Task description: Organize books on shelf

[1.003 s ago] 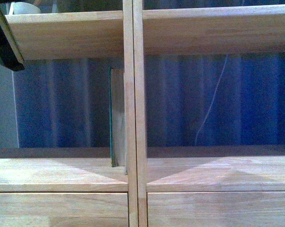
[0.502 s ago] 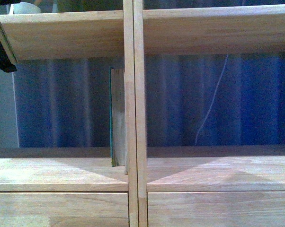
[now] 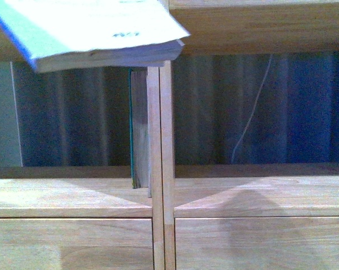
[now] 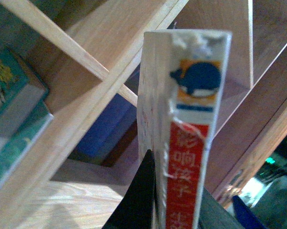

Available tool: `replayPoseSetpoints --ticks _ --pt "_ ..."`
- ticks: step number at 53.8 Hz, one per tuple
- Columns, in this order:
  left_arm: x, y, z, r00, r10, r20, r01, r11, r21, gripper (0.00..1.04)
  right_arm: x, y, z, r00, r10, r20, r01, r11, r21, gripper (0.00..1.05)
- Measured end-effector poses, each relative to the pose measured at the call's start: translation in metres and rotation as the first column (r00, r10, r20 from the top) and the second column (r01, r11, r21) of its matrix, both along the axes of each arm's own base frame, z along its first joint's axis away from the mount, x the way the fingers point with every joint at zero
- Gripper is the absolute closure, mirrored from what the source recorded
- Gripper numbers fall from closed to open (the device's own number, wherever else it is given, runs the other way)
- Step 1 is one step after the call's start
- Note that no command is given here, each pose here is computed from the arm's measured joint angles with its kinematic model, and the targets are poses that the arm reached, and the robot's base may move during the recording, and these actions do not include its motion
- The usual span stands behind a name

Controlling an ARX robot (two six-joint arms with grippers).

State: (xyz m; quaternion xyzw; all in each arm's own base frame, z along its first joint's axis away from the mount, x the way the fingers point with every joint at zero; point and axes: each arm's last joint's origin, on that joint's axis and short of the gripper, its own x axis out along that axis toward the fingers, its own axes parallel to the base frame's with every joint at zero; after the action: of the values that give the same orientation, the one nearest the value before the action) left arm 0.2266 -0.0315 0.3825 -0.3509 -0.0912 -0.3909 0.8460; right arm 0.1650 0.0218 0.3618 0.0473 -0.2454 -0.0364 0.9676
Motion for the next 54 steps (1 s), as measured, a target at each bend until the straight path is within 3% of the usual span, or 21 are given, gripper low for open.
replayPoseSetpoints --ticks 8,15,21,28,31,34,37,47,54 --pt "-0.009 0.029 0.004 0.974 0.156 0.163 -0.192 0.954 0.232 0.98 0.005 -0.03 -0.029 0.981 -0.187 -0.055 0.184 0.982 -0.051 0.07" --pt "-0.018 0.054 -0.005 0.902 0.26 0.343 -0.392 0.827 0.403 0.98 0.0 -0.04 -0.057 0.951 -0.276 -0.137 0.273 0.961 -0.035 0.07" --pt "-0.018 0.076 -0.02 0.841 0.306 0.447 -0.516 0.702 0.49 0.98 -0.004 -0.044 -0.071 0.931 -0.309 -0.195 0.311 0.95 -0.018 0.07" --pt "-0.01 0.091 -0.029 0.809 0.34 0.48 -0.574 0.636 0.516 0.98 -0.005 -0.044 -0.071 0.934 -0.302 -0.193 0.305 0.952 -0.014 0.07" --pt "-0.003 0.097 -0.034 0.799 0.357 0.484 -0.592 0.61 0.527 0.98 -0.006 -0.046 -0.07 0.942 -0.196 -0.272 0.186 0.98 -0.065 0.14" --pt "0.007 0.103 -0.042 0.785 0.389 0.483 -0.616 0.574 0.539 0.98 -0.01 -0.042 -0.08 0.912 -0.036 -0.41 0.0 0.996 -0.088 0.25" --pt "0.015 0.106 -0.047 0.777 0.402 0.484 -0.628 0.552 0.549 0.98 -0.014 -0.039 -0.094 0.885 0.029 -0.464 -0.075 0.994 -0.081 0.34" --pt "0.038 0.103 -0.056 0.755 0.406 0.515 -0.655 0.504 0.562 0.98 -0.023 -0.035 -0.119 0.875 0.038 -0.483 -0.084 0.994 -0.076 0.6" --pt "0.062 0.086 -0.062 0.746 0.394 0.537 -0.665 0.487 0.566 0.98 -0.029 -0.023 -0.138 0.871 0.045 -0.489 -0.093 0.993 -0.074 0.84"
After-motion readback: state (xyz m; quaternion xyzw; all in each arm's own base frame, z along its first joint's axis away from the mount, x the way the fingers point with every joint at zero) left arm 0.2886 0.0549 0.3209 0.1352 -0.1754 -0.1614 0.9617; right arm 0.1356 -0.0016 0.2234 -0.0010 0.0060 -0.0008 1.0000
